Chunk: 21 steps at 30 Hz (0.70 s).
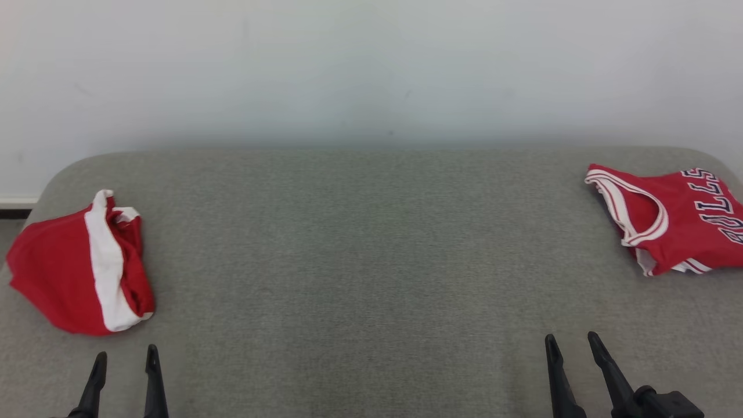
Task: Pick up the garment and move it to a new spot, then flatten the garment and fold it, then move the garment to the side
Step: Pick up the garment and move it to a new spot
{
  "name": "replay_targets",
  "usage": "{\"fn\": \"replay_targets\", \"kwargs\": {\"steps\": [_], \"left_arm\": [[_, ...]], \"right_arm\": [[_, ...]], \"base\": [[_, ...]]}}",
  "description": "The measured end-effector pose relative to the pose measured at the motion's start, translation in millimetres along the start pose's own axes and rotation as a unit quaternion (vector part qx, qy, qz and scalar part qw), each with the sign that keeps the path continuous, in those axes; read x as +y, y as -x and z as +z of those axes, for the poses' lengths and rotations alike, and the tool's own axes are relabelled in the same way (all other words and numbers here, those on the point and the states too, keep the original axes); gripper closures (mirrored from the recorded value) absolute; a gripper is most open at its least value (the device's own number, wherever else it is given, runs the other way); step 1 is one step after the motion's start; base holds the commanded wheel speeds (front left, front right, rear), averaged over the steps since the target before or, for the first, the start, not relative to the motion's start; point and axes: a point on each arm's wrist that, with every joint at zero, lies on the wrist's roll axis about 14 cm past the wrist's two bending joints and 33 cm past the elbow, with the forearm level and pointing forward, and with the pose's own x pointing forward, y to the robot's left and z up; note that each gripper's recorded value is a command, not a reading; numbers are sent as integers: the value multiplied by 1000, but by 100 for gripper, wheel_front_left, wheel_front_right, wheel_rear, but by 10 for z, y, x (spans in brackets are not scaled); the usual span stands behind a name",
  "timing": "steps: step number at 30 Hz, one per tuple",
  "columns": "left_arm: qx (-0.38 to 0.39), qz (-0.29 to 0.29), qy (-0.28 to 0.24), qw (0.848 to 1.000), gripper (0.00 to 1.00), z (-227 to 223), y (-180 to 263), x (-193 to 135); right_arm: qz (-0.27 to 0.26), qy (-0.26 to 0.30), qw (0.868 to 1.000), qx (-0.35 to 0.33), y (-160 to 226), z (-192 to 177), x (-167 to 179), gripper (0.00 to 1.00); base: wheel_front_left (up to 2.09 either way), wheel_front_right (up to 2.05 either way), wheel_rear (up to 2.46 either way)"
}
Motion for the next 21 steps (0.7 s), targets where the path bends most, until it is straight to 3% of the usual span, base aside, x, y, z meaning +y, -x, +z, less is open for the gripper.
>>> {"fn": "replay_targets", "kwargs": {"steps": [21], "left_arm": [[7,148,-21,989,0,36,627,925]], "right_arm": [[142,-19,989,44,-425,-302,908,0]], "base": [[0,0,0]]}}
